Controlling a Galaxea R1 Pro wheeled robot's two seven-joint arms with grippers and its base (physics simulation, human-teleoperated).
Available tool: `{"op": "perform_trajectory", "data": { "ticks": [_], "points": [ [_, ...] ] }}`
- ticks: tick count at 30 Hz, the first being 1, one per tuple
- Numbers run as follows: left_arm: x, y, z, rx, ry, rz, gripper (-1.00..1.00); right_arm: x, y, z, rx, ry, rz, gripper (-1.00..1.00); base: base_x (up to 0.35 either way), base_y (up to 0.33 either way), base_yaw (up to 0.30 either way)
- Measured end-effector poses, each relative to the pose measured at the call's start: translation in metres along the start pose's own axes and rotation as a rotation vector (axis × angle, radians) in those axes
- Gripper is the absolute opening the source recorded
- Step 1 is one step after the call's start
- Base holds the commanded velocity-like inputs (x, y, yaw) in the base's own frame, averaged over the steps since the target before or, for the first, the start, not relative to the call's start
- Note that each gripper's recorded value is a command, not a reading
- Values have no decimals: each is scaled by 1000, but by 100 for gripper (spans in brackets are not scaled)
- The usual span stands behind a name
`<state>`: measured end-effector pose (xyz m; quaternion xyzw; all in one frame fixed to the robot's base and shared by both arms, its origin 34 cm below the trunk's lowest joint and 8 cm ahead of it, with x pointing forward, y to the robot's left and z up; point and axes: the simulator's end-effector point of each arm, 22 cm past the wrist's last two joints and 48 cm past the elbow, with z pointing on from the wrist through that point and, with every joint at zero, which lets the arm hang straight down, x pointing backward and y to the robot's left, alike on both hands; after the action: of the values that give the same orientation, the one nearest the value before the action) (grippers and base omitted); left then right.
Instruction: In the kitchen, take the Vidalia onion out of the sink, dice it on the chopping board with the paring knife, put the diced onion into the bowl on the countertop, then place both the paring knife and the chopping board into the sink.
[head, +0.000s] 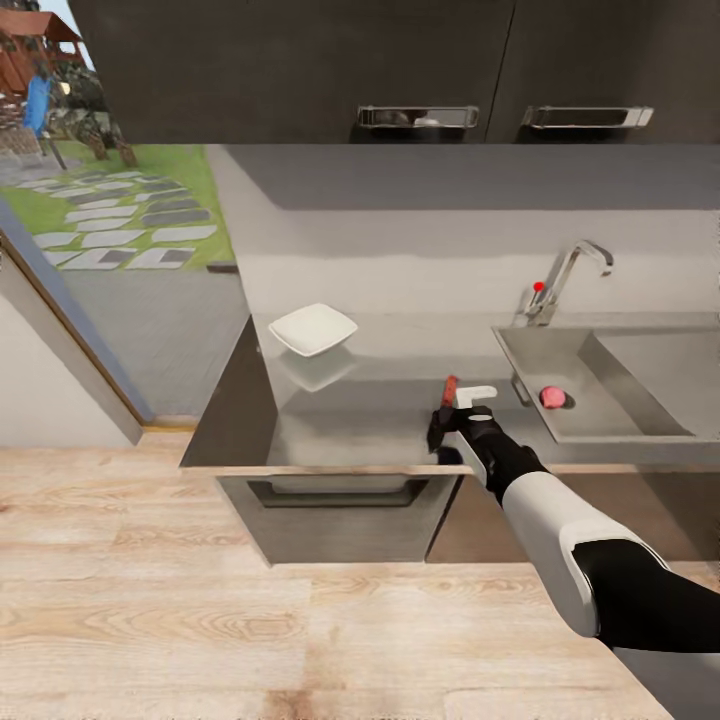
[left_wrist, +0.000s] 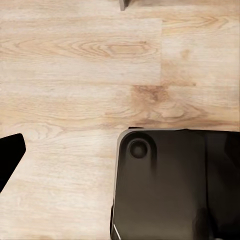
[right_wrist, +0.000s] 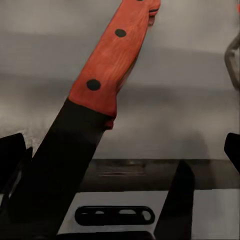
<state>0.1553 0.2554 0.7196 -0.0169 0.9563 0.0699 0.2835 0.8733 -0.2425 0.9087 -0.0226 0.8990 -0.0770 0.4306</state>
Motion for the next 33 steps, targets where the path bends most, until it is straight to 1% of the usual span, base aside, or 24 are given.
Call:
{"op": "perform_trajectory", "data": {
  "ticks": [7,18,33],
  "points": [
    [0,1,0,-4,1,-1,100,0,0,0,0,0,0,100,20,12,0],
    [0,1,0,-4,1,0,100,0,0,0,0,0,0,100,185,139,0],
    [3,0,-1,-2,9,1,100,0,1,0,-2,0,0,100,14,1,0]
  ]
}}
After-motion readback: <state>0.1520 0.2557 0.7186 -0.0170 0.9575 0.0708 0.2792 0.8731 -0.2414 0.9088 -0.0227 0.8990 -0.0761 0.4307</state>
